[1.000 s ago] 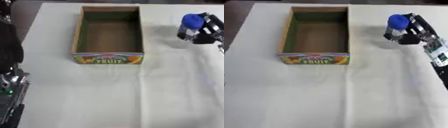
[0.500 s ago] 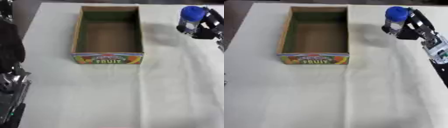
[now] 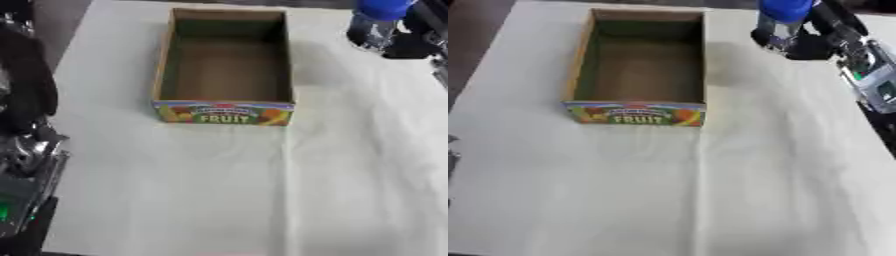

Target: Pick up objects on the table and place them in the box.

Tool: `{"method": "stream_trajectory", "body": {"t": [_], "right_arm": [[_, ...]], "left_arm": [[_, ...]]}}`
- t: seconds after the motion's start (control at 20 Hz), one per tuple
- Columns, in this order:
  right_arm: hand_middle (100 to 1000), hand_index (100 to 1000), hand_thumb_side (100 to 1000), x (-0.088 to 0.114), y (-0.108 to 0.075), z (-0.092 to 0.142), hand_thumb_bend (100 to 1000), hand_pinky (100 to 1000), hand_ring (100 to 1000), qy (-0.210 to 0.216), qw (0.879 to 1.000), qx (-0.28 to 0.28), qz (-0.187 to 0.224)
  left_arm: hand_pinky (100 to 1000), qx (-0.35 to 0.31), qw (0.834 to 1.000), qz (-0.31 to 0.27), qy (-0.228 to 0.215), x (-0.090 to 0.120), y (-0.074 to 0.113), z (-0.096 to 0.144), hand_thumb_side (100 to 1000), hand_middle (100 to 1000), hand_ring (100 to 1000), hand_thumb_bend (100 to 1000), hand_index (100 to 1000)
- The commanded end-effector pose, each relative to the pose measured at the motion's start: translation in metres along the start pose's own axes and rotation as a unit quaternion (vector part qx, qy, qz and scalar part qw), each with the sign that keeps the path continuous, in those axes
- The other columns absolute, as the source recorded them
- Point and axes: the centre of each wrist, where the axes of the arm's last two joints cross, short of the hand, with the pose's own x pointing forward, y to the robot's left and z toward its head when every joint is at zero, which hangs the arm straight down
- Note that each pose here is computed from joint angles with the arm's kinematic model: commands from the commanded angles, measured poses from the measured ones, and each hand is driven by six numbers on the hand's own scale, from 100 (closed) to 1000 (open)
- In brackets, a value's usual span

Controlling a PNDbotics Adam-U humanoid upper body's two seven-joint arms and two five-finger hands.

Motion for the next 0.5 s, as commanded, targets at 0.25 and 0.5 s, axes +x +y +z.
{"method": "stream_trajectory", "body": {"t": [0.25,0.5], "right_arm": [[147,421,465,0.0249,-0.015,-0.0126,124,100,100,-0.038,0.999,0.02,-0.002],[148,422,469,0.0275,-0.0152,-0.0142,123,100,100,-0.041,0.999,0.032,-0.008]], "left_arm": [[903,-0.01,1.0,0.003,-0.016,0.0049,0.0008,-0.0075,824,935,743,409,876],[903,-0.01,1.0,0.005,-0.019,0.0052,0.0003,-0.0089,823,934,743,410,876]]}}
